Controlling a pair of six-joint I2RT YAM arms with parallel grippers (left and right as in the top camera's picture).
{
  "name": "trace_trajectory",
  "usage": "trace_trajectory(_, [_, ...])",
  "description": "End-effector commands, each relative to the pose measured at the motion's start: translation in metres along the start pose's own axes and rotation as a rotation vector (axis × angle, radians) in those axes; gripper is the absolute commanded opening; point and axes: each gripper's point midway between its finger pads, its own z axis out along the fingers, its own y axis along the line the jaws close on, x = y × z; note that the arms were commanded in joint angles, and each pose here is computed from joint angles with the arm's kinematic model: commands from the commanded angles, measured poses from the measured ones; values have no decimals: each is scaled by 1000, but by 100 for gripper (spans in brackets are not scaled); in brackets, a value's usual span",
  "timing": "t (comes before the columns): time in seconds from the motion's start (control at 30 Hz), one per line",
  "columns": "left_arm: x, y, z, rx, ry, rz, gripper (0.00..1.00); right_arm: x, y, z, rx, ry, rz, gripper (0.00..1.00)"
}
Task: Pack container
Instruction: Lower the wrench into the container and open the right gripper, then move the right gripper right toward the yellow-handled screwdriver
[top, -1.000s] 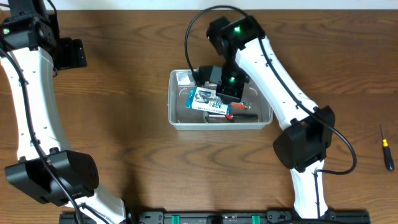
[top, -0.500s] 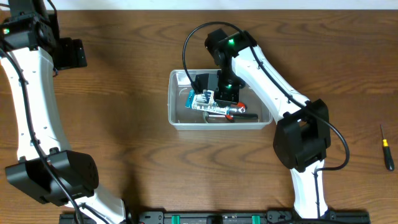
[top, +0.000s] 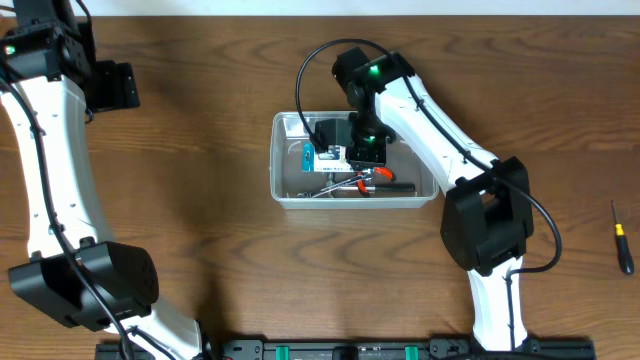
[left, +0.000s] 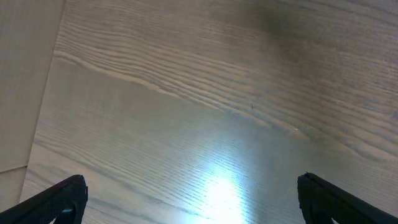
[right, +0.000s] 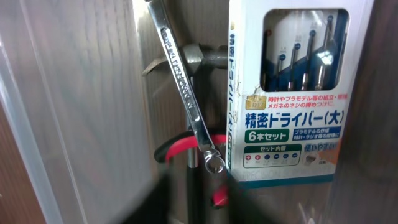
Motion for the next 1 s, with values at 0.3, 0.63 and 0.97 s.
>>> trace_trajectory(0.3, [-1, 3, -3, -10, -7, 1, 98, 20, -6, -84, 150, 66, 241, 99])
trace_trajectory(0.63, [-1, 3, -3, -10, -7, 1, 98, 73, 20, -211, 364, -156, 637, 99])
trace_trajectory(0.97, [-1, 3, -3, -10, -7, 0, 98, 186, 83, -268, 516, -268, 1033, 99])
